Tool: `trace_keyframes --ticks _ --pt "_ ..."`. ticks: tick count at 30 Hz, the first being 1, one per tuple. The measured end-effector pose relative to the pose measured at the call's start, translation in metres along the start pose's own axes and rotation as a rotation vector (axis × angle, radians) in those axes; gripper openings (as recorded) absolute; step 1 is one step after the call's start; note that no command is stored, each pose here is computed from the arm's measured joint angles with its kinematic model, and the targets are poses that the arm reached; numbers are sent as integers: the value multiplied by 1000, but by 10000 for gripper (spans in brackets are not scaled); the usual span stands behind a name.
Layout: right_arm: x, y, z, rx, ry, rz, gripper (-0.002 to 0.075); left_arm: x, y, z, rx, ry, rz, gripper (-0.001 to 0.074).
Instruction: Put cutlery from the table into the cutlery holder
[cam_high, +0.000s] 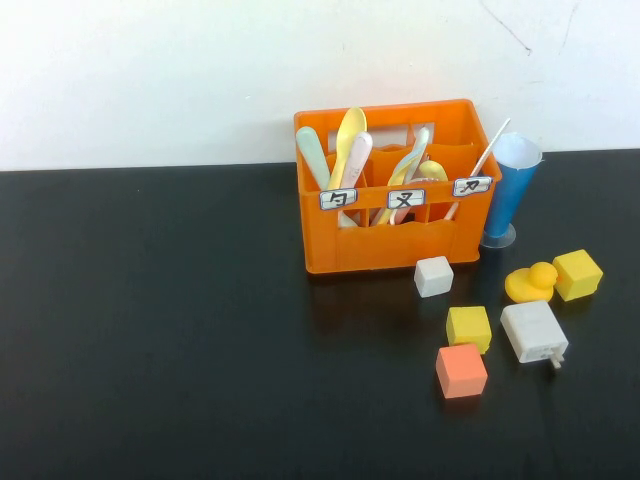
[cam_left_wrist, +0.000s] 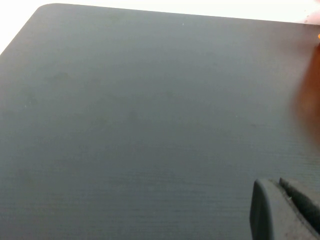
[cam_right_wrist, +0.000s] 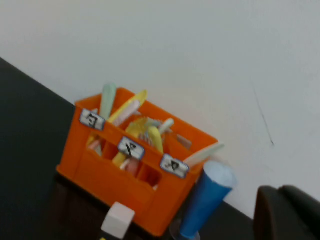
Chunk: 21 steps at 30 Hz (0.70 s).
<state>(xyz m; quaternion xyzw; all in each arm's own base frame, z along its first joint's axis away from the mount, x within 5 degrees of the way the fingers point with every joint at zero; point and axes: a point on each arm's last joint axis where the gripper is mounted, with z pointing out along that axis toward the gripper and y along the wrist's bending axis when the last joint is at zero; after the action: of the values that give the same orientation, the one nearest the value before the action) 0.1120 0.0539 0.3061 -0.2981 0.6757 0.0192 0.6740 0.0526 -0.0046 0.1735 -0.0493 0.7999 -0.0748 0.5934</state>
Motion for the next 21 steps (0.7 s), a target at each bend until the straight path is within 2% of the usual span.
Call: trace_keyframes --ticks 9,17,21 --pt "23 -4 -40 92 125 29 12 0 0 0 0 0 0 -1" --pt "67 19 -49 11 210 123 11 0 0 0 0 0 2 -1" --pt "91 29 -54 45 196 150 11 0 0 0 0 0 2 -1"
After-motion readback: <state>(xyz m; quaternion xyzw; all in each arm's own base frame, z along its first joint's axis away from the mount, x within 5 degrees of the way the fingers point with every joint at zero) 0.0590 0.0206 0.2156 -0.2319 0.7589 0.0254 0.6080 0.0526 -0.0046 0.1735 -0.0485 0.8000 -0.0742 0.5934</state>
